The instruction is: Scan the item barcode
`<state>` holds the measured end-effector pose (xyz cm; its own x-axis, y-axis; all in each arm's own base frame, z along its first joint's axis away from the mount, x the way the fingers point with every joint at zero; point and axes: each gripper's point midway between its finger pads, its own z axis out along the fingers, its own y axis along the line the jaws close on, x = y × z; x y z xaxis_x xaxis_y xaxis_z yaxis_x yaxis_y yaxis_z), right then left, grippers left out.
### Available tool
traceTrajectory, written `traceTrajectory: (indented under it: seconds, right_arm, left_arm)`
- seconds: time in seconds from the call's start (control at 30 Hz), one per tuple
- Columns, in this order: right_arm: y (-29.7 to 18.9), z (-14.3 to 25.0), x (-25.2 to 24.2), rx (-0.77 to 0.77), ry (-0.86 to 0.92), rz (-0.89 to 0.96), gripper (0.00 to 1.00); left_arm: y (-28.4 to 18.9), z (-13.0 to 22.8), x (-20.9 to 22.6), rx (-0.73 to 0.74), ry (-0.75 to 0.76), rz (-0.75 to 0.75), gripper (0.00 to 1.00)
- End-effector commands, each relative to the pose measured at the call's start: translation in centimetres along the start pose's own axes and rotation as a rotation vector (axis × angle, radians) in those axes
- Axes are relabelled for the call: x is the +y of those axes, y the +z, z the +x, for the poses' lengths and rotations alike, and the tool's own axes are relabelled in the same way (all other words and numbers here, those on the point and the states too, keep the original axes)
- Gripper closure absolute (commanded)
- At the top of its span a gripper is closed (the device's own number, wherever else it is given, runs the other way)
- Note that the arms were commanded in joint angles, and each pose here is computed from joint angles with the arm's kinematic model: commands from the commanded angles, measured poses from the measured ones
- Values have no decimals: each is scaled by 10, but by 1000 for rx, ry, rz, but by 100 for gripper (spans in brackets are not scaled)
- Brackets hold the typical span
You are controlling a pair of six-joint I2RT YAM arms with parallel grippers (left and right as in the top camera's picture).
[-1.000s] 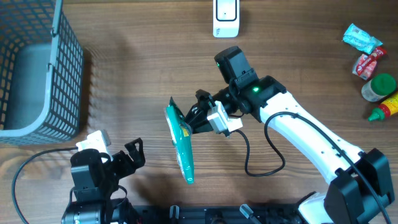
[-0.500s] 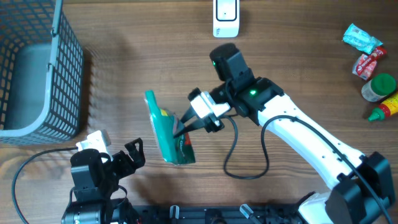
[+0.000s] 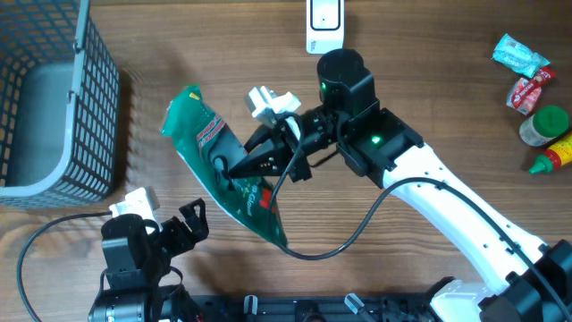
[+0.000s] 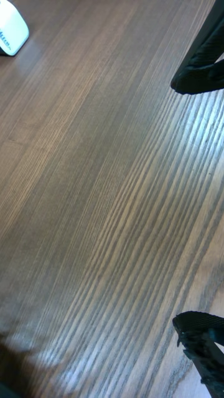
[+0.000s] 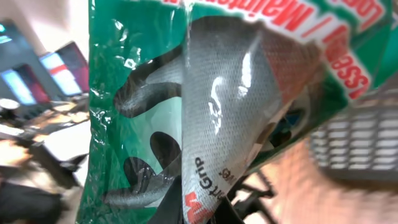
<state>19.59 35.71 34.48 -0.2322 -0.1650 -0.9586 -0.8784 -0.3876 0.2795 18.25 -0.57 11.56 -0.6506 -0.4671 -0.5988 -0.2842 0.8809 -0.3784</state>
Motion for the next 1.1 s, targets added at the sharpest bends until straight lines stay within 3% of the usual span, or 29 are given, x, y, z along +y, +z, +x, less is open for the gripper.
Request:
traceTrajectory:
  seconds: [0.0, 0.1, 0.2, 0.27, 0.33, 0.47, 0.57, 0.67, 0.7, 0.73, 0.83, 0.87, 0.9, 0.97, 1.07]
  right_arm:
    - [-3, -13, -16, -30, -62, 102, 96]
    - [-14, 7, -53, 10, 49, 309, 96]
    - [-39, 44, -97, 161, 25, 615, 96]
    - [-45, 36, -104, 155, -33, 670, 96]
    - [-45, 3, -104, 67, -136, 686, 96]
    - [-79, -42, -126, -106, -133, 946, 96]
    - [-104, -35, -142, -109, -73, 1119, 96]
    - [-125, 11, -155, -13, 119, 1255, 93]
    - [-126, 27, -156, 18, 184, 1267, 80]
    - [-125, 56, -158, 89, 285, 1264, 0]
    - [-112, 134, -148, 347, 458, 1149, 2]
    - [-110, 158, -144, 416, 525, 1123, 9]
    - [-110, 174, -141, 461, 572, 1115, 10]
    - [-114, 212, -137, 576, 667, 1112, 0]
    - [-119, 249, -141, 670, 741, 1126, 0]
  left_arm:
    - [1, -1, 3, -7, 8, -12, 0]
    - [1, -1, 3, -7, 8, -12, 0]
    - [1, -1, 3, -7, 8, -12, 0]
    - [1, -1, 3, -7, 8, -12, 0]
    - [1, -1, 3, -7, 8, -12, 0]
    - [1, -1, 3, -7, 8, -12, 0]
    - [1, -1, 3, -8, 8, -12, 0]
    - [1, -1, 3, -7, 8, -12, 0]
    - [1, -1, 3, -7, 8, -12, 0]
    - [1, -1, 3, -7, 8, -12, 0]
    - [1, -1, 3, -8, 8, -12, 0]
    - [1, -1, 3, -7, 8, -12, 0]
    - [1, -1, 3, -8, 8, -12, 0]
    - [1, -1, 3, -8, 8, -12, 0]
    - [1, -1, 3, -7, 8, -12, 0]
